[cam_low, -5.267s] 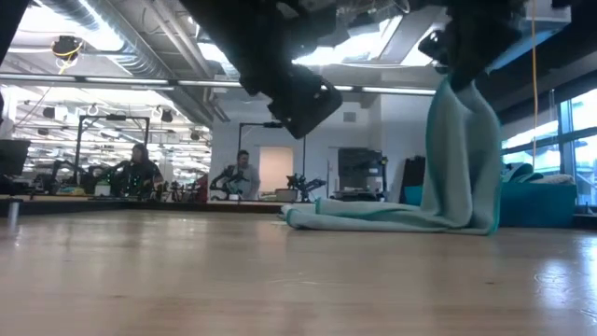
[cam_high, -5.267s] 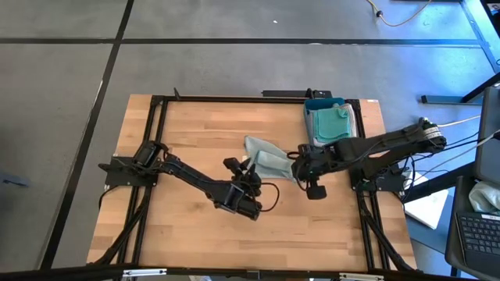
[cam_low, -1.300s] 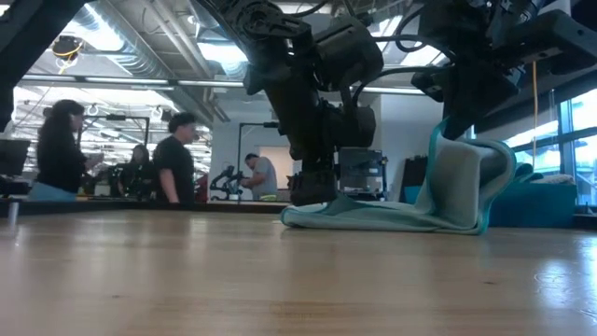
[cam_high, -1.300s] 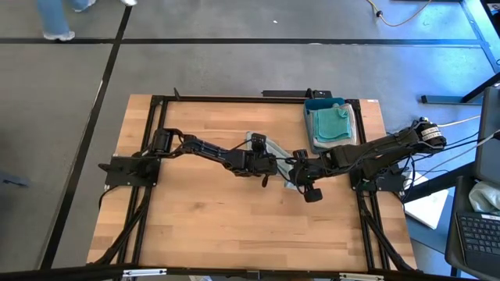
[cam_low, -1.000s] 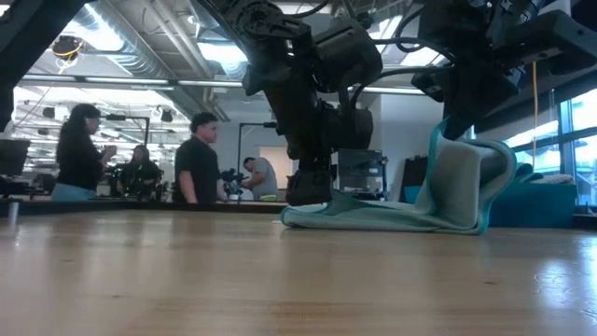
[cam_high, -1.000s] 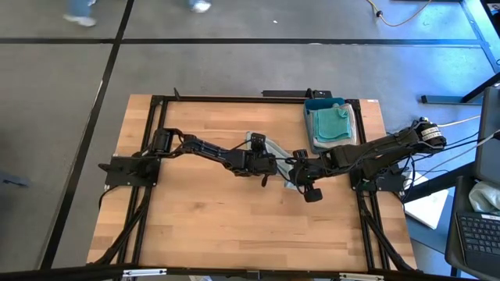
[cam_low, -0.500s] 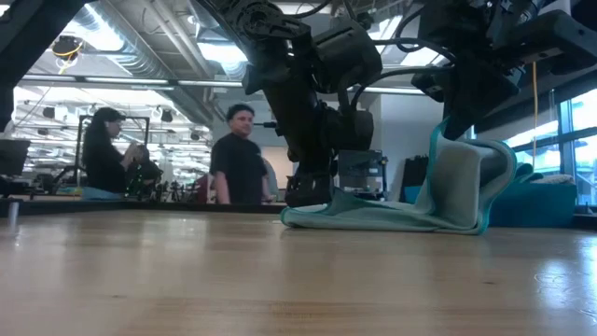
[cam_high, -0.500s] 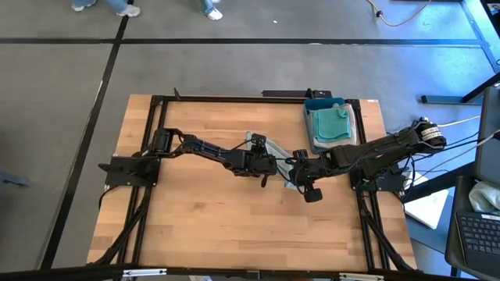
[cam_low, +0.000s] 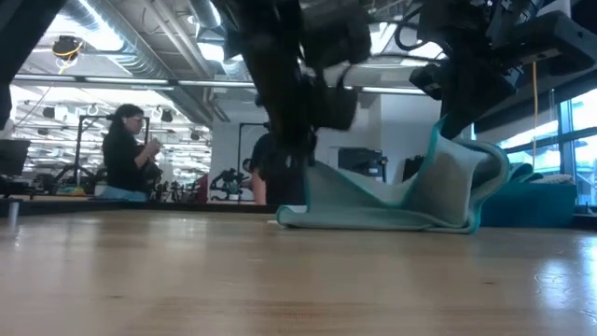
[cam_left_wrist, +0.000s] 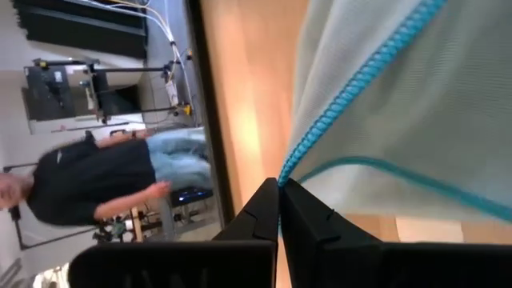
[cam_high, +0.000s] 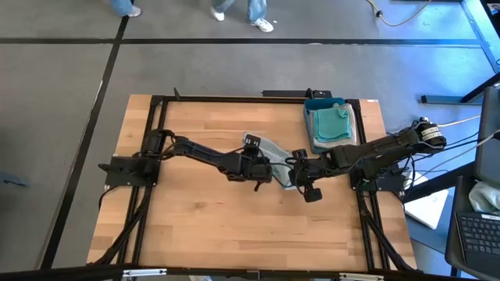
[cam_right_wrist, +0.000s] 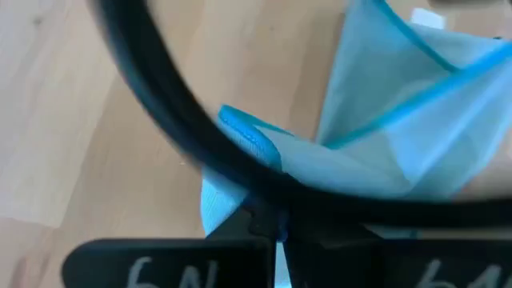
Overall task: Fold microfiber towels
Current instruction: Fold the light blue microfiber cloth
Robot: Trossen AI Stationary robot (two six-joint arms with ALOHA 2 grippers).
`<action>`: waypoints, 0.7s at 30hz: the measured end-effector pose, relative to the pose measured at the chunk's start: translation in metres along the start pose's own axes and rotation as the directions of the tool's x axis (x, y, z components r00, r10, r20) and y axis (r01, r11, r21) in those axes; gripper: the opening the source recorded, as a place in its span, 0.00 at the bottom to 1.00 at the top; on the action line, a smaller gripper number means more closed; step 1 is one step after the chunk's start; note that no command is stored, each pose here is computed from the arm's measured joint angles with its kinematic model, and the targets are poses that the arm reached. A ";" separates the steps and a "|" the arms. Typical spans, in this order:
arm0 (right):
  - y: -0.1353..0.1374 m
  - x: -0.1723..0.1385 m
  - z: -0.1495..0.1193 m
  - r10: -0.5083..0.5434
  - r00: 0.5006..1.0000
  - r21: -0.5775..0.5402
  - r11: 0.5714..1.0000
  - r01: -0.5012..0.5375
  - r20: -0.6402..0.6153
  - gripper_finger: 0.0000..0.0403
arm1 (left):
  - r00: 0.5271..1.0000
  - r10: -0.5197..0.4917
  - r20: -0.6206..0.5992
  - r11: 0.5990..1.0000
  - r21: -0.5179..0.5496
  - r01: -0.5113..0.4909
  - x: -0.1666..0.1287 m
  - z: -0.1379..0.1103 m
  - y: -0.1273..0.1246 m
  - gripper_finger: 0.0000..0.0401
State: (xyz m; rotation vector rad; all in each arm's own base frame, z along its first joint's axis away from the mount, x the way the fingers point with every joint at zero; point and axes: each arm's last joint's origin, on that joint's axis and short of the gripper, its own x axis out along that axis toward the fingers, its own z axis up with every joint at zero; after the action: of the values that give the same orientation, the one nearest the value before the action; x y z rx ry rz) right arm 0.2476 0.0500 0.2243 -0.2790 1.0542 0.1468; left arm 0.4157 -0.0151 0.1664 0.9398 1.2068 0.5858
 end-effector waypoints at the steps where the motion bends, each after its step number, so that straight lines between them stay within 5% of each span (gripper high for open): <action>1: -0.001 0.000 0.000 -0.020 1.000 -0.001 1.000 0.020 -0.003 0.03 | 1.000 0.001 0.001 1.000 -0.011 -0.001 -0.008 -0.002 0.003 0.00; 9: -0.007 -0.011 0.002 -0.212 0.977 -0.012 0.977 0.213 0.020 0.03 | 0.998 0.048 -0.028 0.995 -0.082 -0.050 -0.064 -0.027 0.020 0.00; 21: -0.023 -0.077 0.026 -0.438 0.848 0.022 0.891 0.453 0.299 0.03 | 0.984 0.176 0.027 0.966 -0.200 -0.167 -0.135 -0.063 0.036 0.00</action>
State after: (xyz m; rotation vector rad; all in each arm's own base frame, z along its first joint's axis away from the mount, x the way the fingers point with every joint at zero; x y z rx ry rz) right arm 0.2376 0.0363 0.3069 -0.5243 0.6631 -0.2028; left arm 0.3202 -0.0876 0.2624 0.8886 1.0134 0.8036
